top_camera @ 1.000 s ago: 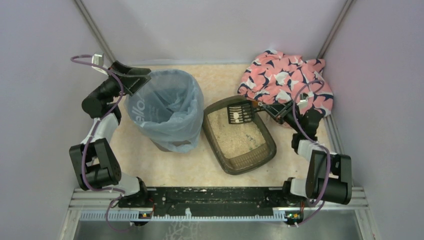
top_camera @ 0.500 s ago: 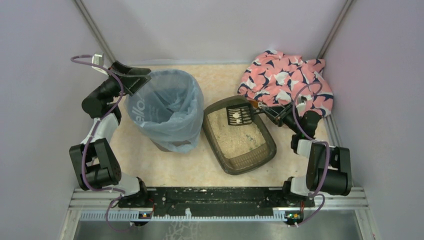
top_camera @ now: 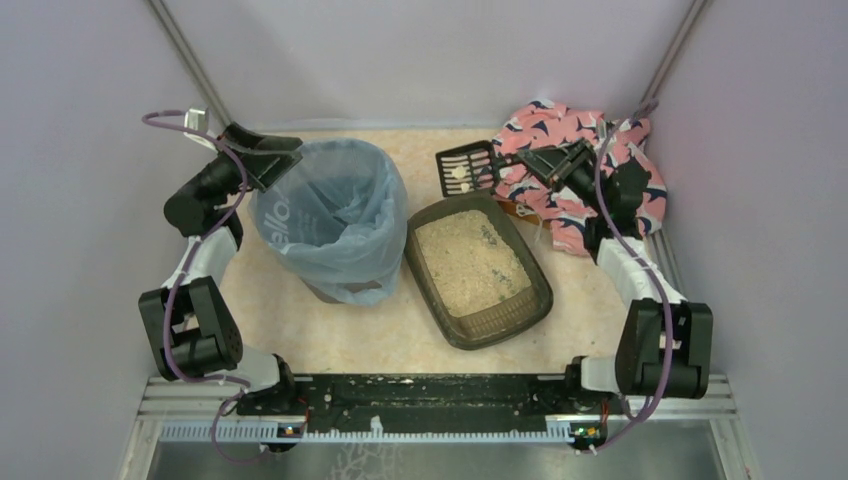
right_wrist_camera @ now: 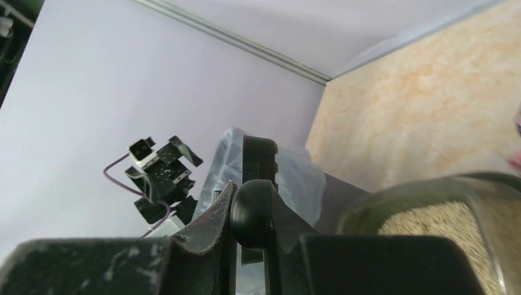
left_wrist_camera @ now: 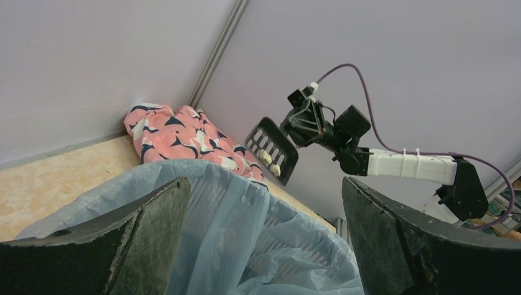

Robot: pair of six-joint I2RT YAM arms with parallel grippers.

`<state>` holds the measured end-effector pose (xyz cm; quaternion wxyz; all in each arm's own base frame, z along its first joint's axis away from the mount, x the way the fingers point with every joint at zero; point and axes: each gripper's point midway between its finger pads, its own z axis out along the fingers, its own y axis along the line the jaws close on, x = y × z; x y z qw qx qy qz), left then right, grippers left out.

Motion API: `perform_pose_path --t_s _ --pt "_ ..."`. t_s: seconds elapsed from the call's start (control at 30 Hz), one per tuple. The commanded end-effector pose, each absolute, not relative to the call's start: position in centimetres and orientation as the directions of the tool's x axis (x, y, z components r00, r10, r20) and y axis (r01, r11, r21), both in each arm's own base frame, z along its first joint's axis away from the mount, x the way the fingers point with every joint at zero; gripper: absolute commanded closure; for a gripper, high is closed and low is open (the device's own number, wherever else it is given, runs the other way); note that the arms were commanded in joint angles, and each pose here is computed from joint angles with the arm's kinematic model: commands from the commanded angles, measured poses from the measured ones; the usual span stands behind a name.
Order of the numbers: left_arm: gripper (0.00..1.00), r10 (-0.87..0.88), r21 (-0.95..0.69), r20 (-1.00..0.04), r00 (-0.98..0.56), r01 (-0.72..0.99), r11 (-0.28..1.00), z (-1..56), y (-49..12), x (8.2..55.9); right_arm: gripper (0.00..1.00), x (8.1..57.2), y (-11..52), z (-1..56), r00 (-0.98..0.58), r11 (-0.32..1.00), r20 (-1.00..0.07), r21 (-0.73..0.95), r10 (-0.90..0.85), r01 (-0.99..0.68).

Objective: Clean the litter box

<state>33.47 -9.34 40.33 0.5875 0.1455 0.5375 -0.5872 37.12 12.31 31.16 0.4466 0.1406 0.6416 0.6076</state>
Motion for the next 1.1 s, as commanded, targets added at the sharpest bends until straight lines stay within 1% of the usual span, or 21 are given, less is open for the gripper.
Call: perform_pose_path --t_s 0.0,0.17,0.23,0.37,0.5,0.63,0.67,0.73,0.9,1.0,1.07 --pt "0.01 -0.526 -0.43 -0.816 -0.239 0.859 0.277 40.2 -9.5 33.3 1.0 38.2 15.3 36.9 -0.55 0.205 -0.475 0.853 0.686 -0.481" --pt "0.01 -0.521 -0.428 -0.819 -0.24 0.86 0.276 40.0 -9.5 33.3 1.0 39.5 20.1 41.3 -0.572 0.166 -0.524 0.811 0.631 -0.561" --pt "0.01 -0.52 -0.429 -0.82 -0.24 0.858 0.282 40.0 -9.5 33.3 1.0 39.7 22.3 43.6 -0.57 0.155 -0.561 0.78 0.6 -0.606" --pt "0.01 -0.517 -0.427 -0.823 -0.237 0.858 0.286 40.0 -9.5 33.3 1.0 39.8 28.1 43.9 -0.59 0.175 -0.647 0.732 0.483 -0.659" --pt "0.01 -0.506 -0.417 -0.831 -0.229 0.86 0.295 40.0 -9.6 33.3 1.0 39.3 32.9 43.0 -0.549 0.229 -0.757 0.639 0.355 -0.734" --pt "0.01 -0.507 -0.422 -0.831 -0.228 0.853 0.307 39.9 -9.5 33.5 1.0 38.5 35.9 41.9 -0.395 0.389 -0.895 0.446 0.208 -0.806" --pt "0.01 -0.508 -0.421 -0.831 -0.226 0.853 0.308 40.0 -9.5 33.4 1.0 38.6 36.4 41.8 -0.337 0.451 -0.926 0.378 0.172 -0.808" --pt "0.01 -0.508 -0.421 -0.831 -0.228 0.854 0.306 40.0 -9.5 33.4 1.0 37.8 37.2 41.8 -0.218 0.525 -0.972 0.229 0.084 -0.82" --pt "0.01 -0.51 -0.424 -0.828 -0.231 0.853 0.302 39.9 -9.5 33.5 1.0 35.5 38.0 43.2 0.038 0.623 -0.999 -0.028 0.003 -0.782" --pt "0.01 -0.51 -0.426 -0.828 -0.233 0.853 0.301 39.8 -9.5 33.5 1.0 34.6 37.3 44.6 0.092 0.64 -0.995 -0.048 0.036 -0.767" --pt "0.01 -0.511 -0.425 -0.828 -0.232 0.854 0.301 39.9 -9.5 33.5 1.0 33.6 36.6 46.4 0.131 0.636 -0.987 -0.043 0.092 -0.771"
